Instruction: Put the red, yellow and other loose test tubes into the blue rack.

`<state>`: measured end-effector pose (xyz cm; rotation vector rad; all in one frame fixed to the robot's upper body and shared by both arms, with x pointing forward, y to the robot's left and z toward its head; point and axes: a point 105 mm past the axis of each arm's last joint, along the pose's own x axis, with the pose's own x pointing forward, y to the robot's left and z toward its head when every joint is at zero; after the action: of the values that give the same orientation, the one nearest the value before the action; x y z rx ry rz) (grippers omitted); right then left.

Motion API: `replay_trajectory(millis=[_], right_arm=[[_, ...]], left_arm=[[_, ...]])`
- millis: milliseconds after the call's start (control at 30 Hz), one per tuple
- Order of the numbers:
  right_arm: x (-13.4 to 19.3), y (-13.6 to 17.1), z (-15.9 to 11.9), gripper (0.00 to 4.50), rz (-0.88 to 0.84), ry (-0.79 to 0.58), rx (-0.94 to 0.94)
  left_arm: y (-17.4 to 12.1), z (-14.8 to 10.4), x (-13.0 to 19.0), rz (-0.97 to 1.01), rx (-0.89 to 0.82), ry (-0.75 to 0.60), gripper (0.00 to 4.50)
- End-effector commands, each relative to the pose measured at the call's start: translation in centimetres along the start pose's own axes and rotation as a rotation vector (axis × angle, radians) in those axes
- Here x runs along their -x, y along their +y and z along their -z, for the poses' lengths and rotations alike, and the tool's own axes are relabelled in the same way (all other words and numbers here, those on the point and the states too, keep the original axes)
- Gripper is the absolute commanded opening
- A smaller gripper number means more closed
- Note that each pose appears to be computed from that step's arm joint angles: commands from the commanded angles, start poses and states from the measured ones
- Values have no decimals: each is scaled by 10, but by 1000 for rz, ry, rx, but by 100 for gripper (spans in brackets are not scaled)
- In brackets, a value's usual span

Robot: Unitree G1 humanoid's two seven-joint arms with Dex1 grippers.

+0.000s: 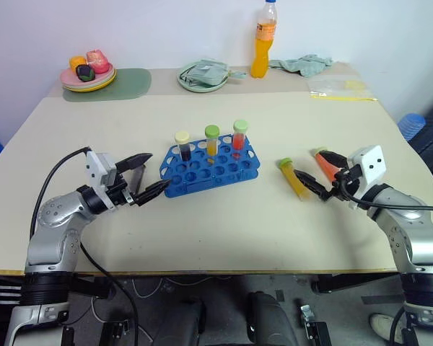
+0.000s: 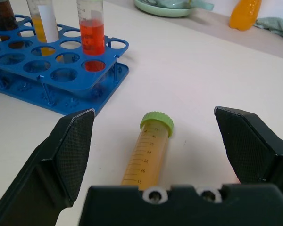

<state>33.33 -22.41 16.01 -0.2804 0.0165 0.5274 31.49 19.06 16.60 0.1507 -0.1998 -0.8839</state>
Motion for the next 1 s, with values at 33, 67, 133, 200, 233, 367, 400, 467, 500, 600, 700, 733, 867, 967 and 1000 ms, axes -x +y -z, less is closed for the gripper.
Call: replay_trajectory(millis=[33, 67, 133, 200, 233, 367, 400, 467, 500, 600, 700, 733, 867, 967, 1000], right_arm=[[4, -9, -13, 450, 33, -42, 51], [3, -9, -12, 450, 36, -41, 52], [1, -12, -15, 450, 53, -45, 45], [-2, -17, -21, 450, 73, -57, 37], [-3, -19, -24, 450, 88, -61, 37], [-8, -24, -25, 450, 93, -41, -45], [-10, -24, -25, 450, 90, -27, -87], [-14, -30, -24, 450, 127, 16, -115], [-17, -31, -26, 450, 146, 16, -112], [-27, -42, -38, 450, 174, 64, -104], [-35, -49, -44, 450, 161, 171, -107], [-37, -50, -44, 450, 155, 217, -109], [-41, -67, -42, 450, 180, 403, -117], [-46, -75, -41, 450, 172, 487, -137], [-46, -78, -39, 450, 175, 518, -158]], left_arm=[[-1, -9, -5, 17, -43, -30, 445], [-2, -9, -6, 20, -43, -33, 445], [-3, -10, -8, 24, -39, -48, 445], [-4, -11, -9, 34, -40, -56, 445], [-3, -11, -10, 39, -42, -57, 445], [1, -14, -10, 42, -48, -62, 445], [2, -14, -8, 41, -46, -61, 445], [3, -14, -5, 40, -16, -65, 445], [3, -13, -2, 41, -4, -63, 445], [-6, -9, -3, 88, 31, -37, 445], [-11, -11, -6, 107, 45, -46, 445], [-11, -11, -6, 110, 43, -46, 445], [-13, -15, -9, 117, 29, -59, 445], [-15, -17, -11, 113, 30, -76, 445], [-16, -16, -11, 110, 30, -77, 445]])
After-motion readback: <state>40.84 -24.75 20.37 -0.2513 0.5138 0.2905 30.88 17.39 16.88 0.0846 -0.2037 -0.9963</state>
